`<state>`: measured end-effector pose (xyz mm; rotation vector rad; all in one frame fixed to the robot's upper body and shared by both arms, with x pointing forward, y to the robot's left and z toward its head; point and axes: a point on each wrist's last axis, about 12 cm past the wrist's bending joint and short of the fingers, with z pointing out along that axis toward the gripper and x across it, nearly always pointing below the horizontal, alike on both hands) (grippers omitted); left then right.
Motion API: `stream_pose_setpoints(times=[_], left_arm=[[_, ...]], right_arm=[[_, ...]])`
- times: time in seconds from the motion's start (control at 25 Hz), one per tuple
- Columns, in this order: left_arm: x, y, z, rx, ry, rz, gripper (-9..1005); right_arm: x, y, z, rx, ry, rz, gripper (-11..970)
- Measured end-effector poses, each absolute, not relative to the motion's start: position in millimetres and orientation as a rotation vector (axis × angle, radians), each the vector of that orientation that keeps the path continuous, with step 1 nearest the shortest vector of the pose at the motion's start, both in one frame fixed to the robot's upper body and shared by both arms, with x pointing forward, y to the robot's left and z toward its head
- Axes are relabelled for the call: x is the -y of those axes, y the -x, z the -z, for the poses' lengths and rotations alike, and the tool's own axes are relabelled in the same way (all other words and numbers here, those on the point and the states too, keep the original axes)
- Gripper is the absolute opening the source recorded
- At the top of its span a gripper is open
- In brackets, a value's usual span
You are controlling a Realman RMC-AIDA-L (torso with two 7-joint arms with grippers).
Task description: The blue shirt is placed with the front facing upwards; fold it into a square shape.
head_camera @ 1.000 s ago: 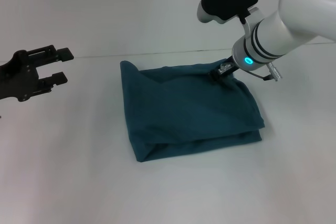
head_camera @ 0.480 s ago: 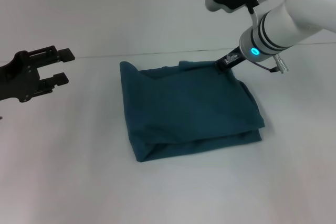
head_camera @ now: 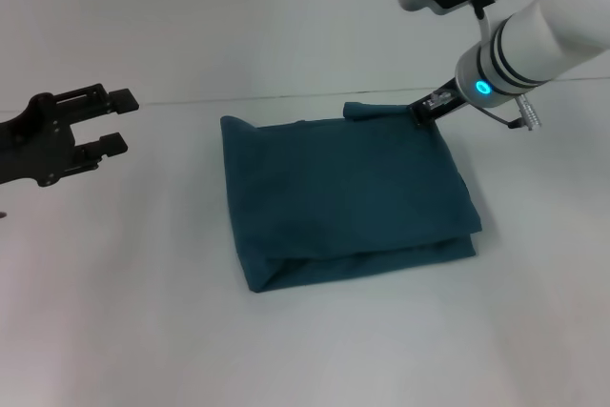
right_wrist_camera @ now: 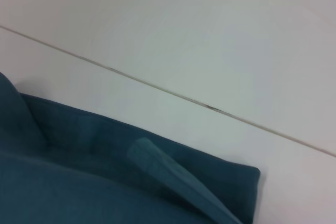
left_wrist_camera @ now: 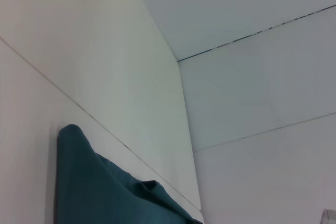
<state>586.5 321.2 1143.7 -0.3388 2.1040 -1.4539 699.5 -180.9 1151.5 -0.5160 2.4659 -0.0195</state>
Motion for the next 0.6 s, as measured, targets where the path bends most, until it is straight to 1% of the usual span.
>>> stream_pose_setpoints(times=[0.36, 0.6], left_arm=[[-320.2, -588.5, -1144.7, -2.101, 0.338, 1.449, 738], [-320.7, -588.0, -1144.7, -2.093, 0.343, 1.454, 740]], right_arm=[[183.6, -697.3, -1147.2, -2.479, 0.512, 0.020, 29], [190.3, -700.0, -1147.9, -2.469, 0.457, 0.017, 38]])
